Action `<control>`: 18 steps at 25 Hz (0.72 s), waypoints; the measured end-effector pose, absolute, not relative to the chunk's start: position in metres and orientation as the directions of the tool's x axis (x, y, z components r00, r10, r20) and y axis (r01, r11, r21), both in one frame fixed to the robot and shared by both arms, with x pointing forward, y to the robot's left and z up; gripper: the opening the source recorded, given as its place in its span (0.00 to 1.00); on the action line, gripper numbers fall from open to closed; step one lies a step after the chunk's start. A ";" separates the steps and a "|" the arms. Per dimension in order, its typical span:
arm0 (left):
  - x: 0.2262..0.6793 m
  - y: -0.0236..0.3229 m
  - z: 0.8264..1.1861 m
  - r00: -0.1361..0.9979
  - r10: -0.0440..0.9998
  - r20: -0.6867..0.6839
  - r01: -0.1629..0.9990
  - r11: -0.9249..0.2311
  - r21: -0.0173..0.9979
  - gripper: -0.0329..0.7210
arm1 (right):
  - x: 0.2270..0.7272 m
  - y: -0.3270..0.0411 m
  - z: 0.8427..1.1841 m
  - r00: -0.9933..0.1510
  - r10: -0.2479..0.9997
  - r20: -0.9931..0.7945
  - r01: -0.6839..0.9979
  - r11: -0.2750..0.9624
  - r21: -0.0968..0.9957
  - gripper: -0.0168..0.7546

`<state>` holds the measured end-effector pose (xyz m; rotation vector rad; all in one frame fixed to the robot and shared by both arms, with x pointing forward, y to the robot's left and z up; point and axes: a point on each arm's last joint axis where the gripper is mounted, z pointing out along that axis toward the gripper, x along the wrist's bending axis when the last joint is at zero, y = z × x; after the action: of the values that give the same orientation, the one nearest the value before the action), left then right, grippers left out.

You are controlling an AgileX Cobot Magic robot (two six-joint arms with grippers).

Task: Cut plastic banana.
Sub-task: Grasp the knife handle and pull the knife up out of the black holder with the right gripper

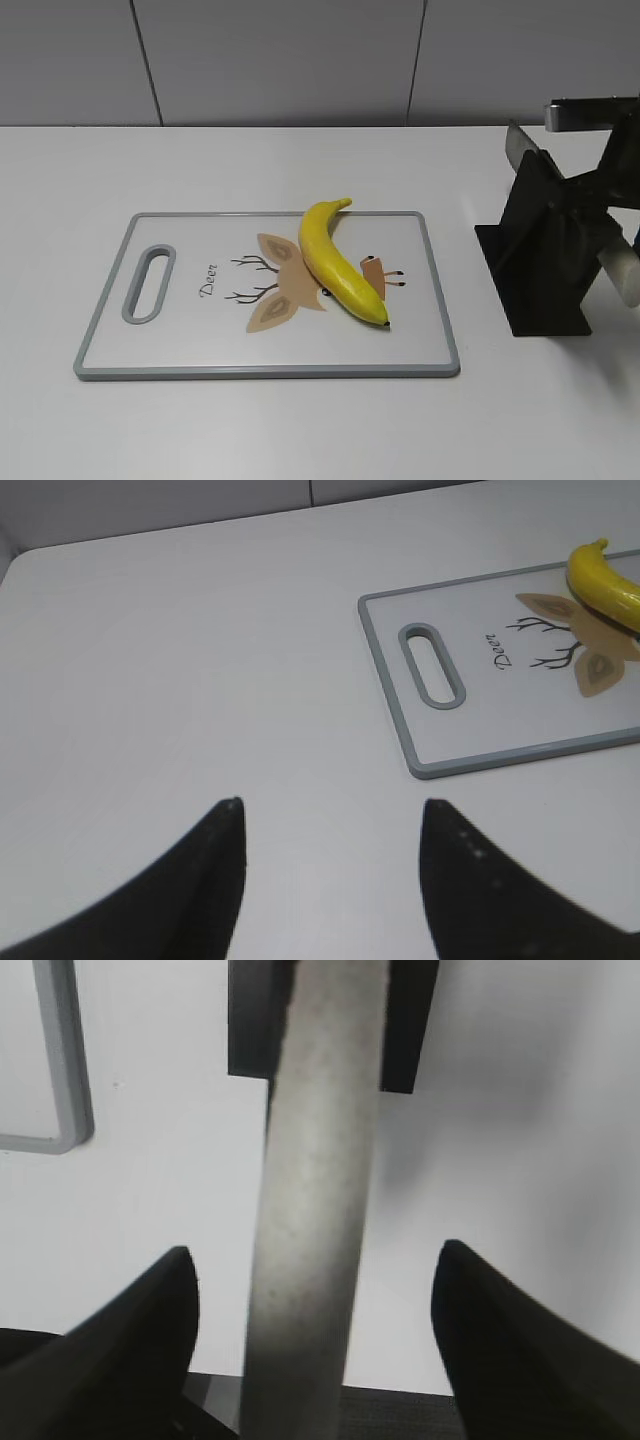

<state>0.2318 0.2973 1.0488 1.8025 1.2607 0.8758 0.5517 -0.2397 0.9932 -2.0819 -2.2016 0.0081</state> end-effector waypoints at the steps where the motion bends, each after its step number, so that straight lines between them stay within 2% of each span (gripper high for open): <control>1: 0.232 0.297 1.049 0.279 0.954 0.111 0.437 -0.229 0.870 0.77 | 0.552 -0.240 0.993 -0.048 0.996 0.074 0.995 0.054 -0.082 0.73; 4: 0.232 0.297 1.049 0.279 0.954 0.111 0.437 -0.229 0.870 0.77 | 0.552 -0.240 0.992 -0.045 0.997 0.070 0.995 0.050 -0.085 0.61; 7: 0.232 0.297 1.049 0.279 0.954 0.111 0.437 -0.229 0.870 0.77 | 0.552 -0.240 0.992 -0.043 0.997 0.070 0.995 0.049 -0.086 0.39; 8: 0.232 0.297 1.049 0.279 0.954 0.111 0.437 -0.229 0.870 0.77 | 0.552 -0.240 0.992 -0.043 0.997 0.071 0.995 0.049 -0.086 0.29; 9: 0.232 0.297 1.049 0.279 0.954 0.111 0.437 -0.229 0.870 0.77 | 0.552 -0.240 0.992 -0.040 0.996 0.074 0.995 0.047 -0.087 0.26; 18: 0.232 0.297 1.049 0.279 0.954 0.111 0.437 -0.229 0.870 0.77 | 0.554 -0.238 1.004 -0.039 0.995 0.089 0.998 0.044 -0.051 0.26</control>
<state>0.2318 0.2973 1.0488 1.8025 1.2607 0.8758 0.5536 -0.2383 1.0039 -2.1057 -2.1952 -0.0375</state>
